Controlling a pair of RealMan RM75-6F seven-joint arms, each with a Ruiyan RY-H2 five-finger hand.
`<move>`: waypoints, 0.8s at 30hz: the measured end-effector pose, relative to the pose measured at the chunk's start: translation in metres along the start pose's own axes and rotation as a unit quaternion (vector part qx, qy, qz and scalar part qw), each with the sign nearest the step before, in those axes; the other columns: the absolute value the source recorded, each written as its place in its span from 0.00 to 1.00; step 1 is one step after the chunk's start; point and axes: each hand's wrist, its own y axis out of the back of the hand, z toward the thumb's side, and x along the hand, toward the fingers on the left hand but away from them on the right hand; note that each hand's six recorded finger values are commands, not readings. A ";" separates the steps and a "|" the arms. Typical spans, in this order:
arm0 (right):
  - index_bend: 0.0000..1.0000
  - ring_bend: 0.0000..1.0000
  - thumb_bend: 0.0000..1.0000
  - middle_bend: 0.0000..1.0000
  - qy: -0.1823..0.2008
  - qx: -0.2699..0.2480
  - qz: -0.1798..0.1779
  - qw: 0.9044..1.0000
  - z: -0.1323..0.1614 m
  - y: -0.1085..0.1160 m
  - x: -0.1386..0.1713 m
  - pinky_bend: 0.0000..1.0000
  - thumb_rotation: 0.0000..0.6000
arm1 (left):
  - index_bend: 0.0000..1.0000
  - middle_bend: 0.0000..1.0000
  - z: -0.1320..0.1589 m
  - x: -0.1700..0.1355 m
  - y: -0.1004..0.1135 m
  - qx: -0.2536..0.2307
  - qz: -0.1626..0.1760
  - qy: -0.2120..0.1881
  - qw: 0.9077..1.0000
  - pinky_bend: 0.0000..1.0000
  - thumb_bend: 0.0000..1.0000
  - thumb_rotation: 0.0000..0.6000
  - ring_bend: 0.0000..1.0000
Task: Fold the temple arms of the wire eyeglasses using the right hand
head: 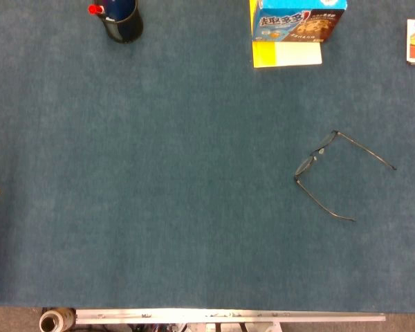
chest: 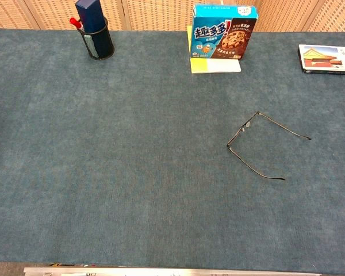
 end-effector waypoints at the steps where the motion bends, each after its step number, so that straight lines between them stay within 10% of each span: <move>1: 0.02 0.31 0.00 0.39 0.000 0.000 0.000 1.000 0.000 0.000 0.000 0.55 1.00 | 0.17 0.14 0.000 0.000 0.000 0.000 0.000 0.000 1.000 0.49 0.10 1.00 0.23; 10: 0.03 0.31 0.00 0.39 0.002 0.002 0.010 1.000 0.001 -0.004 -0.003 0.55 1.00 | 0.17 0.15 -0.002 0.000 0.000 -0.001 -0.002 0.004 1.000 0.49 0.10 1.00 0.23; 24: 0.39 0.31 0.00 0.39 0.024 -0.012 0.013 1.000 0.015 -0.006 -0.001 0.55 1.00 | 0.18 0.15 -0.001 -0.005 0.003 -0.005 0.000 0.004 1.000 0.49 0.10 1.00 0.23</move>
